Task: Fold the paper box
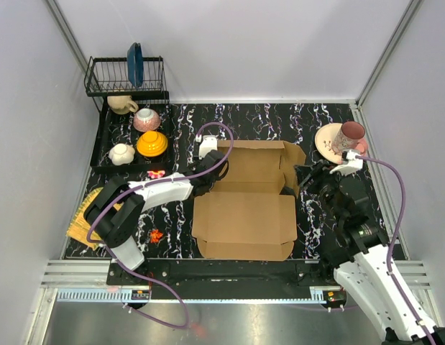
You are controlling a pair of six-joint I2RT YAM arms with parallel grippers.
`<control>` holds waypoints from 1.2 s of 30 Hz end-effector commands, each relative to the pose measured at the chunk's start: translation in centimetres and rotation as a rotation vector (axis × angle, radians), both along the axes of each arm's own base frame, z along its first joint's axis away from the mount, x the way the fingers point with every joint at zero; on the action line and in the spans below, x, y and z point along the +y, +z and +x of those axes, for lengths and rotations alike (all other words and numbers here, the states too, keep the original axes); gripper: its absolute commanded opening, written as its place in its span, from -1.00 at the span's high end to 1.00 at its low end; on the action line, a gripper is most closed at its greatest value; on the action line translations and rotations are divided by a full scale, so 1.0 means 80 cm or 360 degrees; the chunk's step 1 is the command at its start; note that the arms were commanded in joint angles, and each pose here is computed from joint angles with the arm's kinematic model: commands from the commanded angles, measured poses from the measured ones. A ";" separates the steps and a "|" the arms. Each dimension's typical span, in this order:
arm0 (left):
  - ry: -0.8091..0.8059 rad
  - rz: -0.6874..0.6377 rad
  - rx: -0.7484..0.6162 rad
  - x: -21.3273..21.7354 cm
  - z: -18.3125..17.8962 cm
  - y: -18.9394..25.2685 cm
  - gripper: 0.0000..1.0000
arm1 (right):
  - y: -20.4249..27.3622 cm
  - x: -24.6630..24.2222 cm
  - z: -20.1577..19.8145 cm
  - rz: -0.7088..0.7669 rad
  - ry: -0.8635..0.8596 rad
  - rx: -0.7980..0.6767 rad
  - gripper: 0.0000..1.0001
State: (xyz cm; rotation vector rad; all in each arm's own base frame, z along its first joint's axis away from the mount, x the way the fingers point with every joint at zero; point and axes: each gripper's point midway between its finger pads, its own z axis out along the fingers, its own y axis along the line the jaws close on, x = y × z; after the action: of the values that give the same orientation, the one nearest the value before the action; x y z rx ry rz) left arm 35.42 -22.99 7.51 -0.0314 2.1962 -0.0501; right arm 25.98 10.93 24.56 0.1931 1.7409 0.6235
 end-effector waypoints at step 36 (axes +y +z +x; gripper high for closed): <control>-0.0069 0.0092 0.0119 0.011 -0.018 -0.020 1.00 | -0.115 0.021 0.084 0.0130 0.0104 0.0341 -0.04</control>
State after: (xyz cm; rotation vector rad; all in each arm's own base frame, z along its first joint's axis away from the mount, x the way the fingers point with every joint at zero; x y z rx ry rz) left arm 35.44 -22.84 7.52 -0.0193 2.1901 -0.0449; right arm 32.30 10.86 13.78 0.3842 1.9825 0.6432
